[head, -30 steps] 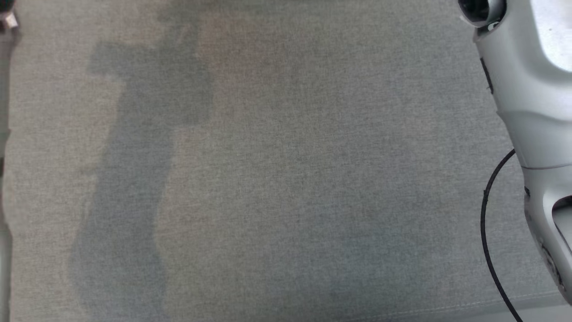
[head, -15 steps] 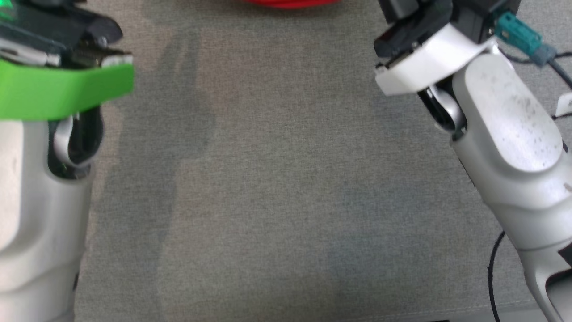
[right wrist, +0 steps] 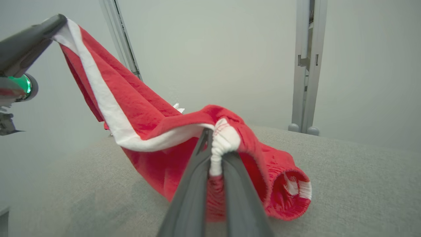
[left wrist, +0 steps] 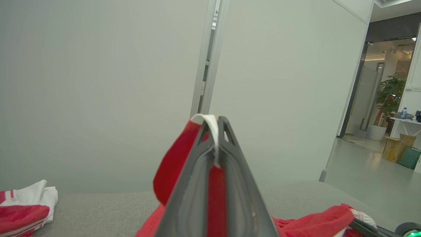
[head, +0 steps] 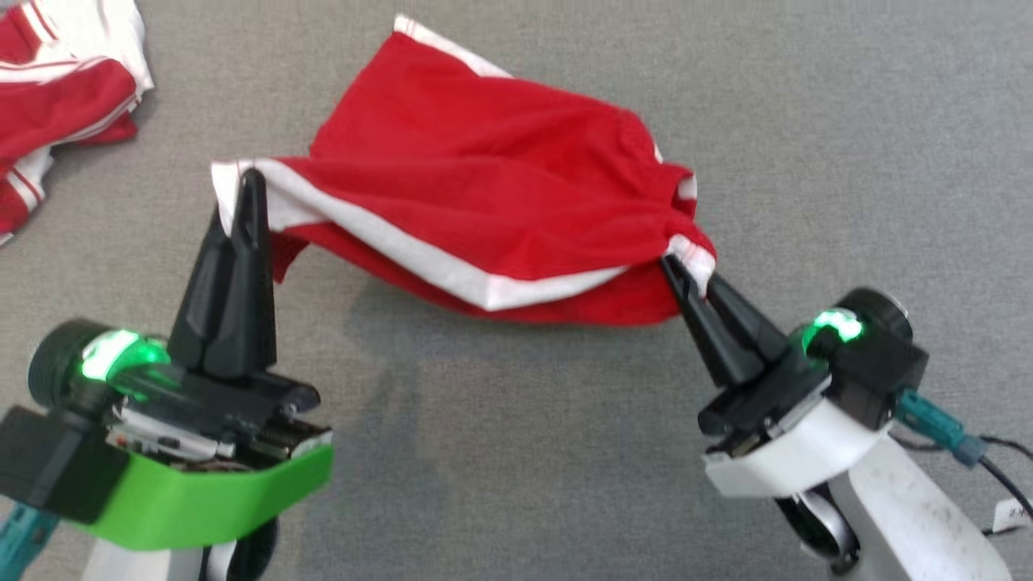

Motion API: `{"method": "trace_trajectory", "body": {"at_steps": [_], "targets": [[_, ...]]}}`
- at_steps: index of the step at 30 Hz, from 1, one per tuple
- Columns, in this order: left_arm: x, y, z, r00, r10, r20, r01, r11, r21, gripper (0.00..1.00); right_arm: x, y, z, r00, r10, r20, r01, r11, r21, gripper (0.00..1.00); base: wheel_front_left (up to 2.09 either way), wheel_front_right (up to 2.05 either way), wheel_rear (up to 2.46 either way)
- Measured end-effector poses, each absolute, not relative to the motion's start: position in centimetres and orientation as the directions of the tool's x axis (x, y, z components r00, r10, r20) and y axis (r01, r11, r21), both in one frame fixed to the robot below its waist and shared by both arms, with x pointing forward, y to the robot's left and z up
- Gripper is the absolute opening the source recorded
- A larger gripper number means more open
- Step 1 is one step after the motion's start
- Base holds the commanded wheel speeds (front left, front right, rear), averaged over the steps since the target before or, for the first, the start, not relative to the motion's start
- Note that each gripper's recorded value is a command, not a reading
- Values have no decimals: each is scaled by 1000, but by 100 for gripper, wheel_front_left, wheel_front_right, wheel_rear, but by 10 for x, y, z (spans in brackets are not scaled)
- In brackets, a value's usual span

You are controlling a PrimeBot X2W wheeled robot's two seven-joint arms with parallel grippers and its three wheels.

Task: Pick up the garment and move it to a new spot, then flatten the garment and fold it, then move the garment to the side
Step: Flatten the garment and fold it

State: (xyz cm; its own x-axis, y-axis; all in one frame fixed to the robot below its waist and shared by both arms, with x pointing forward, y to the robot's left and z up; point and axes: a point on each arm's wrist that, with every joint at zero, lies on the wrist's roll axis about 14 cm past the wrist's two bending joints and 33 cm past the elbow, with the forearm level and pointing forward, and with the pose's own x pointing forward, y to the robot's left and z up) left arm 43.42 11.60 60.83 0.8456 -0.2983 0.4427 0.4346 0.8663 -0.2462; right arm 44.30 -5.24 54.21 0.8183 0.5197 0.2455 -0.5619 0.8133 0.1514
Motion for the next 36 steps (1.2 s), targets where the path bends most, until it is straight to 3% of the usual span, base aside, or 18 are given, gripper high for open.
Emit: {"method": "trace_trajectory", "body": {"at_steps": [8, 14, 23, 36], "targets": [[374, 130, 628, 850, -251, 464, 388, 893, -229, 0, 381, -52, 567, 810, 524, 265, -573, 803, 162, 0, 0, 0, 0], [366, 130, 605, 882, -264, 391, 383, 885, -265, 0, 363, -54, 556, 832, 517, 201, -552, 805, 215, 0, 0, 0, 0], [419, 117, 545, 911, -353, 214, 404, 871, -281, 0, 385, -61, 498, 872, 487, 47, -479, 830, 286, 0, 0, 0, 0], [507, 80, 494, 888, -455, 71, 458, 856, -240, 0, 434, -88, 449, 936, 349, -42, -315, 886, 340, 0, 0, 0, 0]]}}
